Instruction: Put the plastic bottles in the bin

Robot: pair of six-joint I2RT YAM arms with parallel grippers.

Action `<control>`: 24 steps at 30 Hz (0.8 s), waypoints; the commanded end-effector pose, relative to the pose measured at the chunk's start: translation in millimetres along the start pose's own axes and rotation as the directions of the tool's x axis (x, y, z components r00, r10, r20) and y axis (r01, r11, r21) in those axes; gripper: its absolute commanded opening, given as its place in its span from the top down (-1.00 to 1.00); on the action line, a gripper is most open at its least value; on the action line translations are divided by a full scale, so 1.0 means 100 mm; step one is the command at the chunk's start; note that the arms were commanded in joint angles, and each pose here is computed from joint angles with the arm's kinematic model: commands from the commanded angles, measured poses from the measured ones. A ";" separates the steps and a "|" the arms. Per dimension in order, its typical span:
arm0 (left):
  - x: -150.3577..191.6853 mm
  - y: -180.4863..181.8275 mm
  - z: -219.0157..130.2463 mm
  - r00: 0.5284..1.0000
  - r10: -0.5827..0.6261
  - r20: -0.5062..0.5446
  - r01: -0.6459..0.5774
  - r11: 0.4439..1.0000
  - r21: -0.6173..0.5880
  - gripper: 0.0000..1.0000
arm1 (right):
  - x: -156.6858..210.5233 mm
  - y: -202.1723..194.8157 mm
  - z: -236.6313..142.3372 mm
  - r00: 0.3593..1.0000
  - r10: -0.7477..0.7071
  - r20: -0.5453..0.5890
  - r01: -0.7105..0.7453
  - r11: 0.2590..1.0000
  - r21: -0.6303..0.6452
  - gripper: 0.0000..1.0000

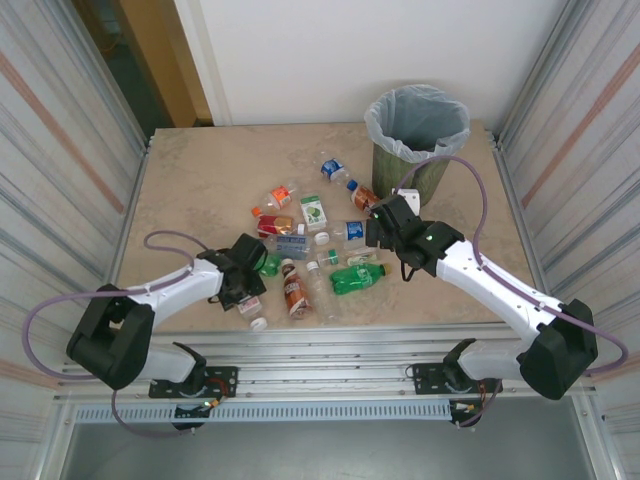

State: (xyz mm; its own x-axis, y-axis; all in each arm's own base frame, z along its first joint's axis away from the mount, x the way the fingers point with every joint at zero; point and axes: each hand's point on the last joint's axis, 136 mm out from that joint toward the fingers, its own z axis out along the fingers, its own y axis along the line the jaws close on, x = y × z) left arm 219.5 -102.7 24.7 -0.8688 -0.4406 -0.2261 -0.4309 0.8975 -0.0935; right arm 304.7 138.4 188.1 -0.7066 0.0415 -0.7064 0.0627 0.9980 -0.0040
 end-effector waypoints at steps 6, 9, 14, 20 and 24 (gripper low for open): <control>-0.17 0.09 -0.30 0.997 -0.005 0.083 0.003 1.000 0.023 -0.04 | -0.12 -0.01 -0.06 0.998 0.056 0.026 -0.055 0.998 -0.011 -0.95; -0.25 0.07 -0.46 0.992 -0.011 0.129 0.004 0.999 0.055 -0.02 | -0.13 0.00 -0.06 0.998 0.063 0.030 -0.063 0.998 -0.021 -0.95; -0.41 0.02 -0.76 0.978 -0.020 0.207 -0.005 0.992 0.122 -0.01 | -0.13 0.10 -0.09 0.997 0.071 0.033 -0.068 0.994 -0.087 -0.95; -0.71 -0.22 -1.26 0.937 -0.050 0.347 -0.045 0.965 0.260 -0.01 | -0.18 0.36 -0.21 0.993 0.099 0.060 -0.079 0.958 -0.277 -0.96; -0.96 -0.54 -1.58 0.891 -0.101 0.442 -0.095 0.911 0.401 0.00 | -0.23 0.64 -0.37 0.989 0.123 0.088 -0.071 0.889 -0.452 -1.00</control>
State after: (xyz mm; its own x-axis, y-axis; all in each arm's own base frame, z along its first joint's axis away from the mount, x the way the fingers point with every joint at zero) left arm 264.3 -104.3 166.4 -0.7063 -0.4669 -0.5322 -0.2908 0.8767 -0.3832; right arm 300.6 176.5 207.4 -0.6639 0.1342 -0.7357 -0.0880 0.9629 0.2551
